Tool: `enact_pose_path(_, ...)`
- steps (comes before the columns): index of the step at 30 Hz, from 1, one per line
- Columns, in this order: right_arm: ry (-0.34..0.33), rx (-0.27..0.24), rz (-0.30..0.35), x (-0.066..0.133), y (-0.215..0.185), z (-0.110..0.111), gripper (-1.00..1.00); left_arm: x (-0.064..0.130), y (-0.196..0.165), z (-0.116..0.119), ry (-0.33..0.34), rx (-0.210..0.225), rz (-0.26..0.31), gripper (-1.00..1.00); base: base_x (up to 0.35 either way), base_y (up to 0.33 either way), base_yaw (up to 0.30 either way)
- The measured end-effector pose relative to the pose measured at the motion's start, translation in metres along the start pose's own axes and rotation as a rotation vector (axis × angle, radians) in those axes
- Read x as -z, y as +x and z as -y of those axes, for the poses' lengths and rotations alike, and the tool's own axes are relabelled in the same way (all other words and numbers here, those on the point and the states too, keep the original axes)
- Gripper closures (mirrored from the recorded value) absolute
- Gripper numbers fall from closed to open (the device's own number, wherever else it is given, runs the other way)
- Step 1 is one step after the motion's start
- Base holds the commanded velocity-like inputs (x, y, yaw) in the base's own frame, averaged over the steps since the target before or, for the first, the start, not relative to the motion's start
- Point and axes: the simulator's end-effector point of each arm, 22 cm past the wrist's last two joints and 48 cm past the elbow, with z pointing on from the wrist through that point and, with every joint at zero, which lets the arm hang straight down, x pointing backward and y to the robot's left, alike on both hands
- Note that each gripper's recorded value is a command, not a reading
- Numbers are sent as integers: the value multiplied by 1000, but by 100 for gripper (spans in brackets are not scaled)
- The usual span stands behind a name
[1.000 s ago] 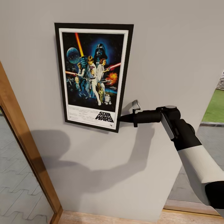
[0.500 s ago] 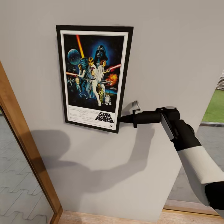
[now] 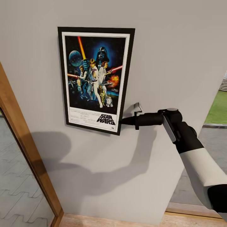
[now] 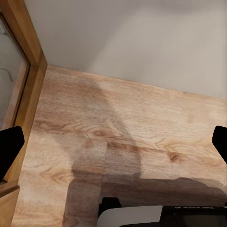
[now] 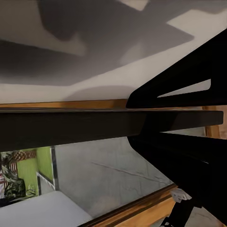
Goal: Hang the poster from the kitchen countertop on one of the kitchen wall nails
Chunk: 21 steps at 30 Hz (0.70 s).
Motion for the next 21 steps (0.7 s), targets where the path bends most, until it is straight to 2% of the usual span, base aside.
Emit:
enact_pose_path(6, 0, 0, 0, 0, 0, 0, 100, 0, 0, 0, 0, 0, 0, -100, 0, 0, 0)
enact_pose_path(12, -10, -44, 15, 0, 6, 3, 100, 0, 1, 2, 2, 2, -1, -100, 0, 0, 0)
enact_pose_path(13, -216, 86, -132, 6, 35, -60, 100, -1, 1, 2, 2, 3, -2, -100, 0, 0, 0)
enact_pose_path(14, -138, 94, -120, 52, 19, -39, 100, 0, 1, 2, 2, 3, 0, -100, 0, 0, 0)
enact_pose_path(15, -176, 116, -105, 21, 4, -44, 100, 0, 1, 2, 2, 3, -1, -100, 0, 0, 0)
enact_pose_path(16, -160, 118, -106, 14, 16, -26, 100, -1, 1, 2, 2, 3, -2, -100, 0, 0, 0)
enact_pose_path(17, -156, 106, -124, 27, 40, -23, 100, 0, 1, 2, 2, 3, -1, -100, 0, 0, 0)
enact_pose_path(18, -152, 104, -125, 31, 41, -22, 100, 0, 1, 2, 2, 3, 0, -100, 0, 0, 0)
enact_pose_path(19, -163, 116, -116, 19, 31, -26, -100, 0, 1, 2, 2, 3, -1, -100, 0, 0, 0)
enact_pose_path(20, -49, -54, 39, 1, 3, -3, -100, 0, 1, 2, 2, 3, -1, -100, 0, 0, 0)
enact_pose_path(21, -35, -64, 46, 0, 1, 0, -100, -1, 1, 2, 2, 3, -2, -100, 0, 0, 0)
